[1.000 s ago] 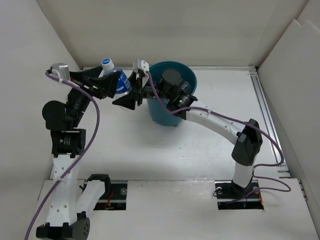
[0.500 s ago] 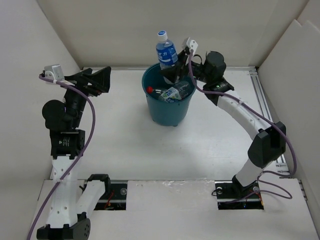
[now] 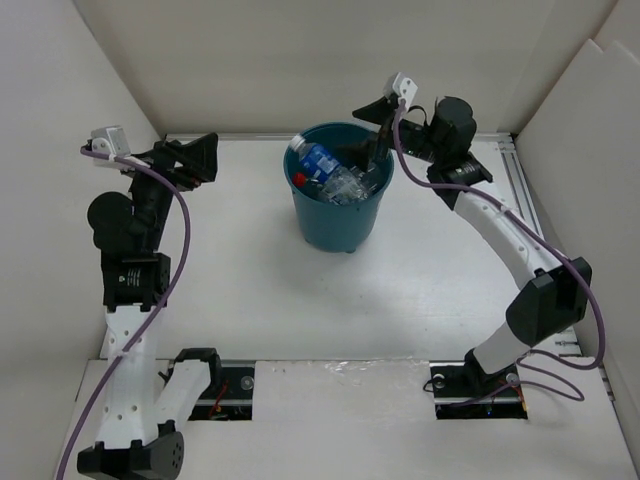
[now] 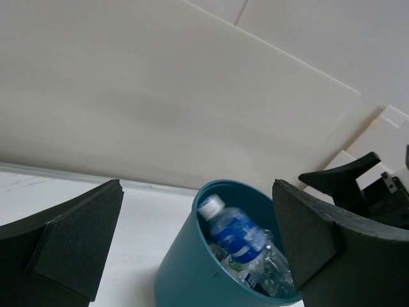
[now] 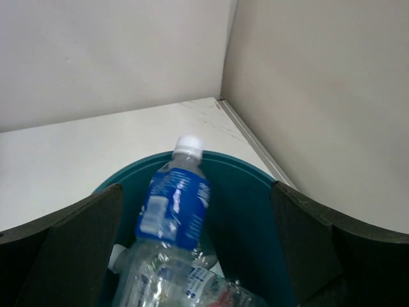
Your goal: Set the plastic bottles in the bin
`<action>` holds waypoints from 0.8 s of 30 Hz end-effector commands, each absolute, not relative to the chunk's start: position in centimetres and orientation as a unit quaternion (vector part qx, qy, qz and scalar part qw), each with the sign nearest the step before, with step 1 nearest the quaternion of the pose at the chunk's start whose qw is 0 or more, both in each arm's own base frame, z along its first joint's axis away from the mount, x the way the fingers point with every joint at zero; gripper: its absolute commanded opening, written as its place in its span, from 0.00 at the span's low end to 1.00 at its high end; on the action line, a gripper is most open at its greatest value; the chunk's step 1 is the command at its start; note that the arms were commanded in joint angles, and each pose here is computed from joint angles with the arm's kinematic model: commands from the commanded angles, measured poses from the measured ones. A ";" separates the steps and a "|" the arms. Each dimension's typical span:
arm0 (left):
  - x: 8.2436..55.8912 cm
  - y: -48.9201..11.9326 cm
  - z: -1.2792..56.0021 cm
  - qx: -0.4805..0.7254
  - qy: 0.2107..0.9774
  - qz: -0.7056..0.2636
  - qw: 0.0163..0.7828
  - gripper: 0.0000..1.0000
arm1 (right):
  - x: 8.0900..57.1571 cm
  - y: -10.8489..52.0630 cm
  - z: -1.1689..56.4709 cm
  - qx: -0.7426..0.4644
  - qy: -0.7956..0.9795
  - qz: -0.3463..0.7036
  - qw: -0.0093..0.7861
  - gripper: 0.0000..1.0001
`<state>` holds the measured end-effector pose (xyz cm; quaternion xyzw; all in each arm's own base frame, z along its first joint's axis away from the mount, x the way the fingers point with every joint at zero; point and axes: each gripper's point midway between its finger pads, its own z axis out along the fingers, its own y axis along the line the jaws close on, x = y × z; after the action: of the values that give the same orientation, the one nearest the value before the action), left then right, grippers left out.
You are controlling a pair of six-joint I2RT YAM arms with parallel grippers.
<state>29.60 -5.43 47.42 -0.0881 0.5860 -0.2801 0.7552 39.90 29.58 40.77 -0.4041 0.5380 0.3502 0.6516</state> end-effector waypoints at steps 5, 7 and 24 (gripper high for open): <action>29.8 -4.7 48.1 -0.102 0.584 -0.271 0.758 1.00 | 40.2 25.4 44.8 -0.402 0.546 0.250 0.691 1.00; 30.1 -4.4 47.9 -0.105 0.589 -0.263 0.757 1.00 | 39.9 23.5 44.4 -0.404 0.575 0.195 0.684 1.00; 30.0 0.1 45.8 -0.208 0.637 -0.156 0.726 1.00 | 25.3 4.0 49.1 -0.243 0.662 -0.141 0.695 1.00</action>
<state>31.70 -1.43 43.91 -0.1896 0.6559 -0.1890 0.7058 27.60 7.49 50.18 -0.2687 0.6333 -0.0835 0.7209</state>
